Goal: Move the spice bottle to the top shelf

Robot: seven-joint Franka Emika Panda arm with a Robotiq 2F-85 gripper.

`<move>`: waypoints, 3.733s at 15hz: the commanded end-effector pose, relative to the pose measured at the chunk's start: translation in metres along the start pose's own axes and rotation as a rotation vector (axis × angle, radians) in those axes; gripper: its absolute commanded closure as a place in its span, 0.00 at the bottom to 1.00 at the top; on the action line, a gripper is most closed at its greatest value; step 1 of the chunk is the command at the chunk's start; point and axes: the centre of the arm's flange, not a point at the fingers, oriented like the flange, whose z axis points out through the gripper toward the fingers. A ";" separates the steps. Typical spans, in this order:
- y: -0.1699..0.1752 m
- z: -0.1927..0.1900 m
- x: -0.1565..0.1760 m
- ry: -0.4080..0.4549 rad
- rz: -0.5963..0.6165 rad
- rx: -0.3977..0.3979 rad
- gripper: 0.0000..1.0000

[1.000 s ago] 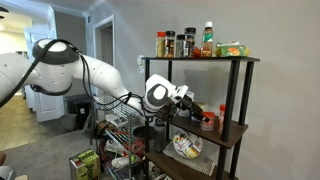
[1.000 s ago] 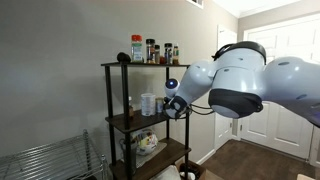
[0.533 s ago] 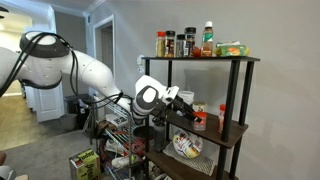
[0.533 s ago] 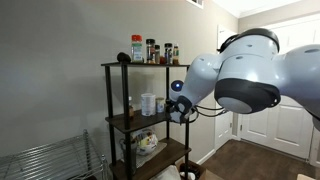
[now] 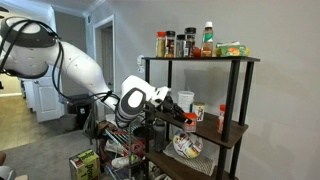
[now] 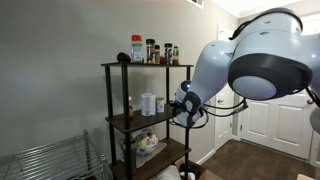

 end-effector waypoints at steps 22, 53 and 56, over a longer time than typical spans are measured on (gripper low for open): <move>0.066 -0.177 0.062 0.095 -0.133 0.132 0.73; 0.079 -0.206 0.114 0.150 -0.004 0.177 0.48; 0.081 -0.211 0.115 0.162 -0.009 0.186 0.73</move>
